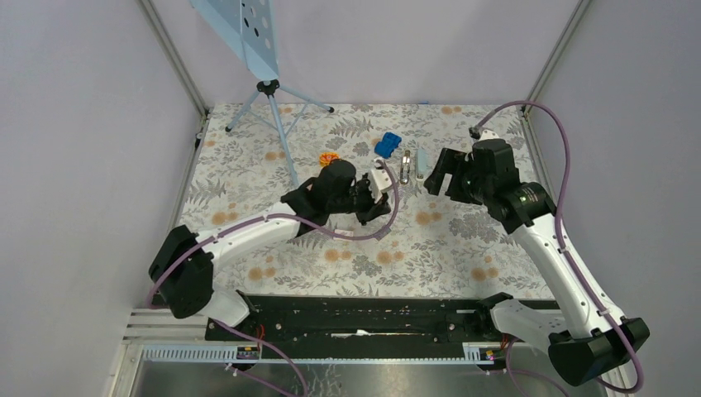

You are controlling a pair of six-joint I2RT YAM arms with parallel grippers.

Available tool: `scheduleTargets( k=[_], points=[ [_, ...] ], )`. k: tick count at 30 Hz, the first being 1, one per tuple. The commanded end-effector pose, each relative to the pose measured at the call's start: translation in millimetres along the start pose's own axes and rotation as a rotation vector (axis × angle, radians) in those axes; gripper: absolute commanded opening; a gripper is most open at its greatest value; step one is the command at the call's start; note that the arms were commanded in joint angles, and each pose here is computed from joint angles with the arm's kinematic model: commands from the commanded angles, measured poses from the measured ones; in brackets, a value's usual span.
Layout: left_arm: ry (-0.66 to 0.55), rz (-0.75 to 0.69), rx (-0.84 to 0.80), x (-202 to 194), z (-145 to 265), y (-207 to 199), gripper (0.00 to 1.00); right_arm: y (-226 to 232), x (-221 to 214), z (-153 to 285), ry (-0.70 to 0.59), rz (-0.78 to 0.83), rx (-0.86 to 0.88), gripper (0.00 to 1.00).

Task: Unload the staples from the stapler
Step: Place the staple in the staple box.

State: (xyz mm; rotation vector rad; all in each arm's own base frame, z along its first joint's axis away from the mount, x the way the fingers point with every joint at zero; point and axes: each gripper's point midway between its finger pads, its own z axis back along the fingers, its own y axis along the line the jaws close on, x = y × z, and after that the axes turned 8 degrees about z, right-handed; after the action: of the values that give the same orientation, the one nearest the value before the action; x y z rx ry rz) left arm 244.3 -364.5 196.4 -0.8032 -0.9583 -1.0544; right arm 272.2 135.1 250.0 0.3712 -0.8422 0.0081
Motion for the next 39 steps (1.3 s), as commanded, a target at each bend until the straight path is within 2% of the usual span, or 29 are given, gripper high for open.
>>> scheduleTargets(
  k=[1,6,10,13,18,22,26,39],
  points=[
    [0.061,0.290,0.245,-3,-6,33,0.00,-39,-7,0,0.042,-0.014,-0.225,0.90],
    [0.289,0.400,0.350,-41,-24,52,0.00,-48,-30,-24,0.176,-0.044,-0.227,0.91],
    [0.501,0.463,0.343,-75,-41,53,0.00,-46,-39,-32,0.192,-0.073,-0.190,0.91],
    [0.580,0.508,0.340,-89,-47,51,0.00,-54,-43,-31,0.190,-0.081,-0.218,0.91],
    [0.622,0.563,0.342,-107,-50,46,0.00,-78,-47,-26,0.165,-0.111,-0.293,0.92],
    [0.641,0.587,0.322,-115,-52,40,0.00,-94,-60,-35,0.199,-0.170,-0.284,0.92],
    [0.653,0.570,0.321,-118,-52,37,0.00,-92,-69,-43,0.221,-0.225,-0.217,0.92],
    [0.662,0.508,0.327,-125,-55,36,0.00,-112,-91,-57,0.249,-0.355,-0.186,0.92]
  ],
)
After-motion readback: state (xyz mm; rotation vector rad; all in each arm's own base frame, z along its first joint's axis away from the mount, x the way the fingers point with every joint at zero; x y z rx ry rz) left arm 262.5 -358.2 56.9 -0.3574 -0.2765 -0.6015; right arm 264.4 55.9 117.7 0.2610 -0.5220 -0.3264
